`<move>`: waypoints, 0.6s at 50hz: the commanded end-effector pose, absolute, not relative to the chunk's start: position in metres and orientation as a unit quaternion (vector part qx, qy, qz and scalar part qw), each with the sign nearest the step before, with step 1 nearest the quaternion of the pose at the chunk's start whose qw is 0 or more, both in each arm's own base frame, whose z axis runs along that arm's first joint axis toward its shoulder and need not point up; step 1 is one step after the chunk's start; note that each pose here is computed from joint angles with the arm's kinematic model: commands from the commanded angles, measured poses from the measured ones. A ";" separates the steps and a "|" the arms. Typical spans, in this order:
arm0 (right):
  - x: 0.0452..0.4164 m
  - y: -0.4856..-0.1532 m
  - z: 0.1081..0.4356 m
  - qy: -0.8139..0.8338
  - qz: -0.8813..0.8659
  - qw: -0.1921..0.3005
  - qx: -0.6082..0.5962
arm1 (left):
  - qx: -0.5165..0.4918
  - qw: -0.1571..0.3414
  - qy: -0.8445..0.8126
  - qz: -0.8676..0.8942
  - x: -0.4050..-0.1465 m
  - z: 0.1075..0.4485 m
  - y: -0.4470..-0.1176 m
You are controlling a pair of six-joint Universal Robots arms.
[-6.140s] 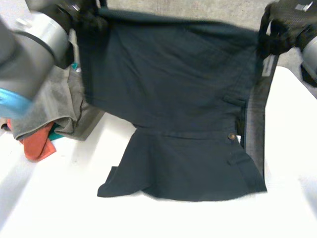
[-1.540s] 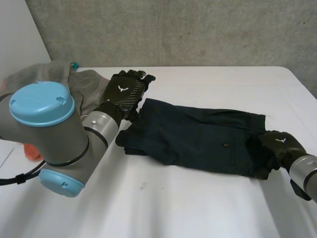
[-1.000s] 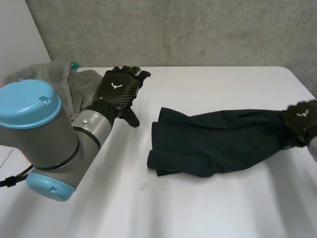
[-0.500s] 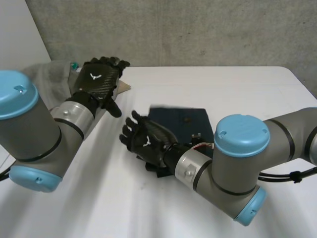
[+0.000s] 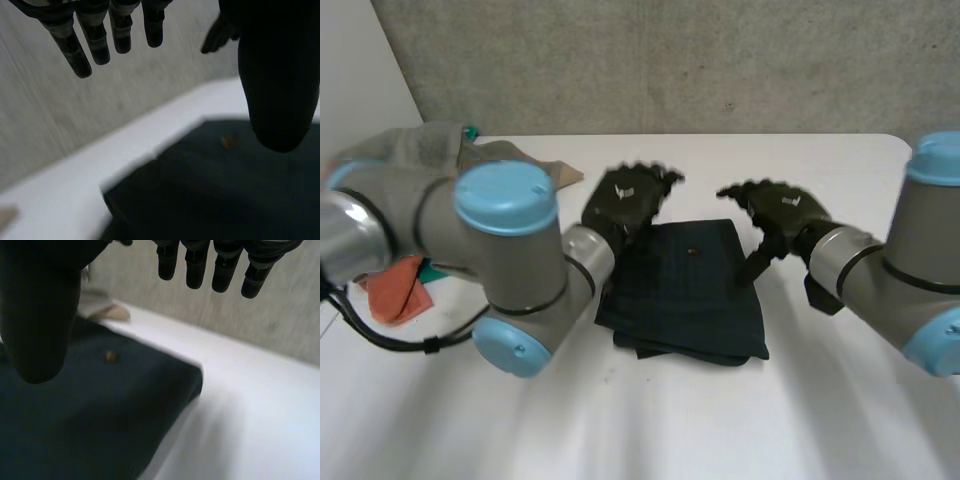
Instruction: Fold the laundry.
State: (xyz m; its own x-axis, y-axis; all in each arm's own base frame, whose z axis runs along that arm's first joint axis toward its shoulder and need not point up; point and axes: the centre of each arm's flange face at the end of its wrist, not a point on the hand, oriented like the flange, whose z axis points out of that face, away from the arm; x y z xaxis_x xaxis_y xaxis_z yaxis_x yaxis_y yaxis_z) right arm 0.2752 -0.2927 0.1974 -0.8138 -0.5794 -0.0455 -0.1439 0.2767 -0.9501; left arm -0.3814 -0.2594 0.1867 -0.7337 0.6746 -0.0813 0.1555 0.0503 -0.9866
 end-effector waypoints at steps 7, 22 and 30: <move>0.280 -0.301 0.124 0.807 -0.487 0.153 -0.297 | -0.346 0.092 -0.765 0.535 -0.361 0.124 -0.257; 0.255 -0.290 0.207 0.738 -0.616 0.077 -0.264 | -0.331 0.144 -0.697 0.620 -0.365 0.219 -0.248; 0.223 -0.278 0.189 0.774 -0.588 0.050 -0.229 | -0.372 0.232 -0.631 0.640 -0.369 0.265 -0.243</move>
State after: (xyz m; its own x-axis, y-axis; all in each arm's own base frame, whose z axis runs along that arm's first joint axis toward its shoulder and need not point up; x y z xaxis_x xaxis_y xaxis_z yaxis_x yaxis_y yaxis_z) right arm 0.2423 -0.2883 0.2078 -0.8706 -0.4417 0.2167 -0.2949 0.1158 -0.9485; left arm -0.3659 -0.2467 0.2350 -0.7125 0.6719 -0.2021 0.2502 -0.0258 -0.9679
